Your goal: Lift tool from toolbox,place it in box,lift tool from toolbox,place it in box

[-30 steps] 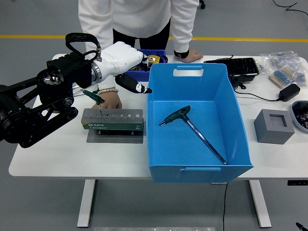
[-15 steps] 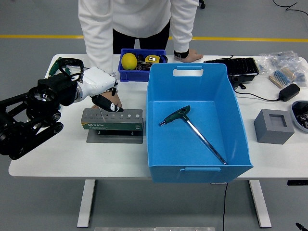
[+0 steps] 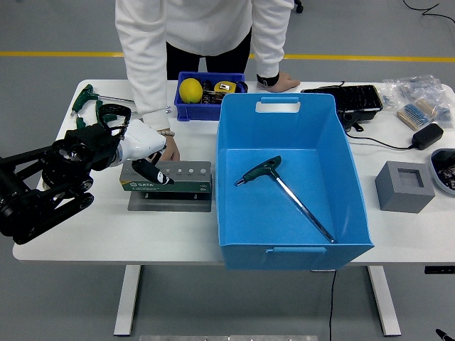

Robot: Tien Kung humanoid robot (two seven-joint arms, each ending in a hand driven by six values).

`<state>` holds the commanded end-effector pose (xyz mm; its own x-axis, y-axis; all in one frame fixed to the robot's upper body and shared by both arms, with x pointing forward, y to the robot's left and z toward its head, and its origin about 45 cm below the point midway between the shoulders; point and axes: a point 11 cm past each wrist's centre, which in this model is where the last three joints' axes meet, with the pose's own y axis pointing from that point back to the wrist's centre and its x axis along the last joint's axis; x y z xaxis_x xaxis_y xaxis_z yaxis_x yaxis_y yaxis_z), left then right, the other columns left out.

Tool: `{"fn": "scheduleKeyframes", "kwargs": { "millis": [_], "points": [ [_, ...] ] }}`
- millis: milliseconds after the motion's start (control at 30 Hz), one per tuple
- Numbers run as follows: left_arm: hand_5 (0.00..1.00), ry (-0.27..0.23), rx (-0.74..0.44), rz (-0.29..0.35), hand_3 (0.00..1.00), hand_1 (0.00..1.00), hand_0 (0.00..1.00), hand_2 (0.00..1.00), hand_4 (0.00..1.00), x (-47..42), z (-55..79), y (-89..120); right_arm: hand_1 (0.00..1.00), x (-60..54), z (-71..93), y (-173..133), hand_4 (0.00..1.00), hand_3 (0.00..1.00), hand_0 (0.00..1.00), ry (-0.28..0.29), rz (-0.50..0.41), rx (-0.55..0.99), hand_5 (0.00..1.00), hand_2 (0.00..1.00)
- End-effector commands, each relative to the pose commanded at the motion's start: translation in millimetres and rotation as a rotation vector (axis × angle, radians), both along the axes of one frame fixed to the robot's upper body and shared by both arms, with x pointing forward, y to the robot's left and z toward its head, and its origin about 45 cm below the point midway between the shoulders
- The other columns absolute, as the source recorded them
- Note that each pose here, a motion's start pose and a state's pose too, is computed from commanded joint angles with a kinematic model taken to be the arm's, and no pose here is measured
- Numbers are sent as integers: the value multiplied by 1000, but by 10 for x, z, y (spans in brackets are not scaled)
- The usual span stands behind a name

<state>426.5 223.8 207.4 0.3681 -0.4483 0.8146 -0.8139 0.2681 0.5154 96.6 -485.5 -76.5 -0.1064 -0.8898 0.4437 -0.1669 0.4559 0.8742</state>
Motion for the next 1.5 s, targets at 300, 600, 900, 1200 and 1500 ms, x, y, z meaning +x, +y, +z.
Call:
{"fn": "scheduleKeyframes", "kwargs": {
  "millis": [300,600,900,1200,1500],
  "points": [
    [892,-34,54,-8,374,582,737,490,898,45,-3,42,667,9,-3,10,912,650,732,-2,2,2,804,716],
    [902,-39,88,0,340,568,740,461,894,74,-17,105,667,10,2,1,912,651,732,-2,3,0,803,716],
    [915,-18,103,-5,260,479,731,374,887,42,-82,112,667,8,-1,6,912,651,732,-3,3,2,803,716],
    [914,-33,98,-22,212,364,697,282,886,49,-62,92,667,2,-1,3,912,651,732,-2,3,1,803,716],
    [918,-47,79,-36,159,210,584,179,884,55,-40,87,666,1,3,-7,912,651,731,-3,5,-1,802,716]
  ]
}}
